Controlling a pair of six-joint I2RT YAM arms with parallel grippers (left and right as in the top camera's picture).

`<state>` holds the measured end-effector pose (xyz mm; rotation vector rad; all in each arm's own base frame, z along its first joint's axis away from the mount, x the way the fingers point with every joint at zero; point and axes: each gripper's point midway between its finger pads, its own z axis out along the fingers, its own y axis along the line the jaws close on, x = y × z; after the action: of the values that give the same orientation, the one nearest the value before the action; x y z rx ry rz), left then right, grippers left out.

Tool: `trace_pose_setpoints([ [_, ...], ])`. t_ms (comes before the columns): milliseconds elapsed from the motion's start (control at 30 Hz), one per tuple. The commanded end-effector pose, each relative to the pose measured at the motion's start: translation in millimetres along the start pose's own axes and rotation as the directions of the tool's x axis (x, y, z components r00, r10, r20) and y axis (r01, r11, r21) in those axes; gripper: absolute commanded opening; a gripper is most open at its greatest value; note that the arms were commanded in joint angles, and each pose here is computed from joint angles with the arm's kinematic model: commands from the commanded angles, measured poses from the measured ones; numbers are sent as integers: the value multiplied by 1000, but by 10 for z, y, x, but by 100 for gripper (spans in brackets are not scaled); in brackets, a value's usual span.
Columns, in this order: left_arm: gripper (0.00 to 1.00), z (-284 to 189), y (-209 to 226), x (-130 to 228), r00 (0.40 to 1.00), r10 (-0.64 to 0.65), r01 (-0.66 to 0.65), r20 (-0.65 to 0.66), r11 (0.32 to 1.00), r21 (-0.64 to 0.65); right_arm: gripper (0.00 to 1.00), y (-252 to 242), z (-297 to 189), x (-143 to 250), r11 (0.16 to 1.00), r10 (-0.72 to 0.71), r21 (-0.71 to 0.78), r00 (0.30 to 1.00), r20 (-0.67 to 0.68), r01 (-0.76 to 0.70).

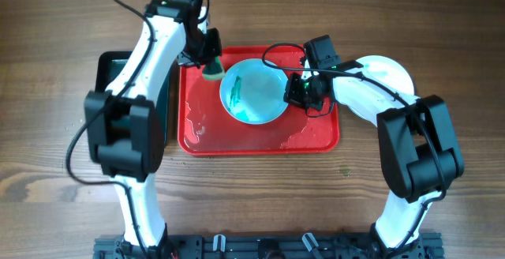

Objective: Clean dirty plates on tray and stack at the side
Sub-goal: 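Scrub the third plate with the sponge in the left gripper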

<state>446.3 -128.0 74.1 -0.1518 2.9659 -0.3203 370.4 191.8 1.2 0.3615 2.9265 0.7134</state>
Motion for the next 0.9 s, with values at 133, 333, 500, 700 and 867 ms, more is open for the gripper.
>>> trace_pose_setpoints([
  [133,4,663,-420,392,905,406,-401,-130,914,59,4,-149,115,36,998,31,48,1000,-4,-31],
  [333,4,691,-416,333,900,423,-433,-103,897,-96,4,-149,115,36,998,30,49,1000,-4,-30],
  [500,4,482,-324,203,922,379,-387,-78,899,-206,4,-148,115,34,998,30,48,1000,-3,-30],
  [700,4,257,-600,254,930,364,-367,-47,928,-69,4,-135,116,34,999,27,43,1000,-3,-27],
  [867,4,432,-554,364,936,342,-348,-78,935,-70,4,-135,117,35,999,20,43,1000,-4,-20],
])
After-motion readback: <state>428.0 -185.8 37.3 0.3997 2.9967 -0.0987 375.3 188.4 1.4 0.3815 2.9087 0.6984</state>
